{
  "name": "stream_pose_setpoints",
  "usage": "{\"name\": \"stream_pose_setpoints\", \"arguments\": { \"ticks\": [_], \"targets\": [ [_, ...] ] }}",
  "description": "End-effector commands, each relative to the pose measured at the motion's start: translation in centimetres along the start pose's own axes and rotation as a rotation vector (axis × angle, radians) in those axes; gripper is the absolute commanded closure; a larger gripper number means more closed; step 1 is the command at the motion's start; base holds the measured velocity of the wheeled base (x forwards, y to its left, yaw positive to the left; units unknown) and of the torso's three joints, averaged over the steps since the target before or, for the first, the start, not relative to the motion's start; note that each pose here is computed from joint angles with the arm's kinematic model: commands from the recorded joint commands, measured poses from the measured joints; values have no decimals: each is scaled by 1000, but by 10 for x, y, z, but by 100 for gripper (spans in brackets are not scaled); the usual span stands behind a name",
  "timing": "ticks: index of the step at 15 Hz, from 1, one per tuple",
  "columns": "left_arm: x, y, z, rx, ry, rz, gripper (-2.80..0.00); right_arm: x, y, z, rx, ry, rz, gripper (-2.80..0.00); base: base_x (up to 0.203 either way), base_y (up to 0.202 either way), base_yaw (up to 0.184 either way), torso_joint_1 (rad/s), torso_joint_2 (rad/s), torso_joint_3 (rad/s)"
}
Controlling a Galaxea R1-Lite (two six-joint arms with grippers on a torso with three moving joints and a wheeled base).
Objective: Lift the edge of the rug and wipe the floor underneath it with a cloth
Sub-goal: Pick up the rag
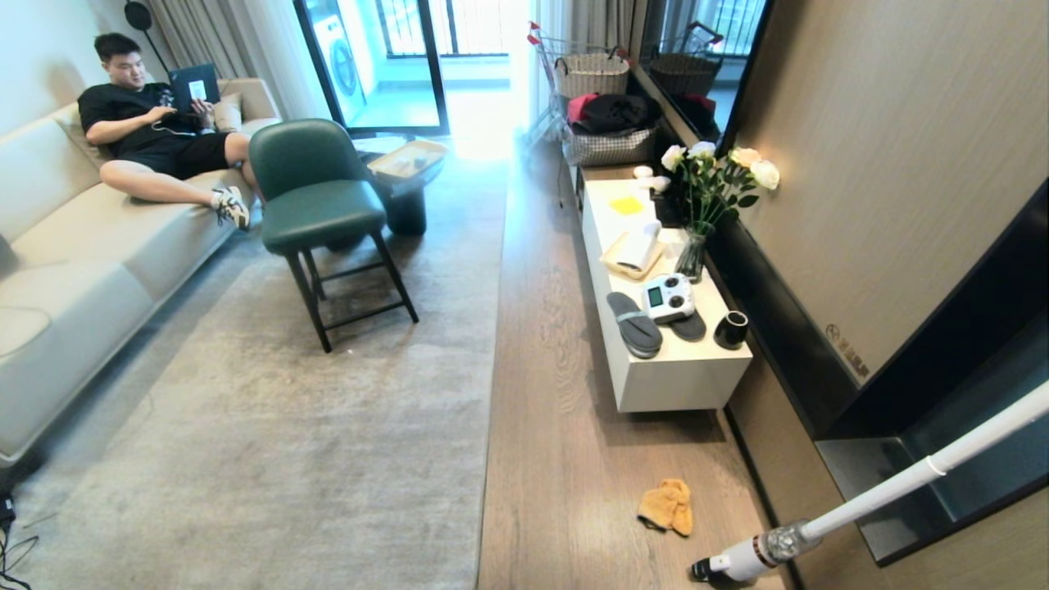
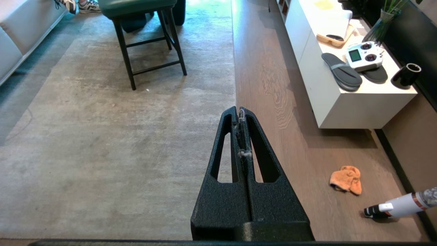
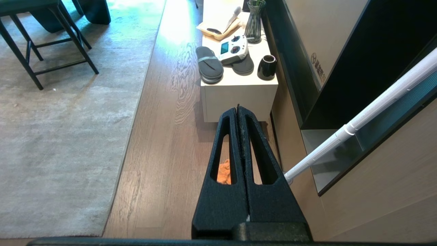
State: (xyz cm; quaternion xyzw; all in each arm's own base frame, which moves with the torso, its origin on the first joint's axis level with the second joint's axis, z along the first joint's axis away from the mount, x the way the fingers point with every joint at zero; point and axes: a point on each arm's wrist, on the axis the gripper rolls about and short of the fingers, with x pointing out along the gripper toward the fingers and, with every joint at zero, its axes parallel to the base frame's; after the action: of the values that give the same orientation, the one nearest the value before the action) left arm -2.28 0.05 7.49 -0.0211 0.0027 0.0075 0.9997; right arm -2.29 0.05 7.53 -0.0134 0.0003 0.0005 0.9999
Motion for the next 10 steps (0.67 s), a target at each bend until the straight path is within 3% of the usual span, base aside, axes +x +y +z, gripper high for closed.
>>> {"name": "stream_pose_setpoints", "arguments": {
  "ticks": [1,10],
  "targets": [
    [0,0,0,-1,0,0,0,0,0,0,-1,1,0,0,0,0,0,0,0,0],
    [0,0,0,-1,0,0,0,0,0,0,-1,1,0,0,0,0,0,0,0,0]
  ]
}}
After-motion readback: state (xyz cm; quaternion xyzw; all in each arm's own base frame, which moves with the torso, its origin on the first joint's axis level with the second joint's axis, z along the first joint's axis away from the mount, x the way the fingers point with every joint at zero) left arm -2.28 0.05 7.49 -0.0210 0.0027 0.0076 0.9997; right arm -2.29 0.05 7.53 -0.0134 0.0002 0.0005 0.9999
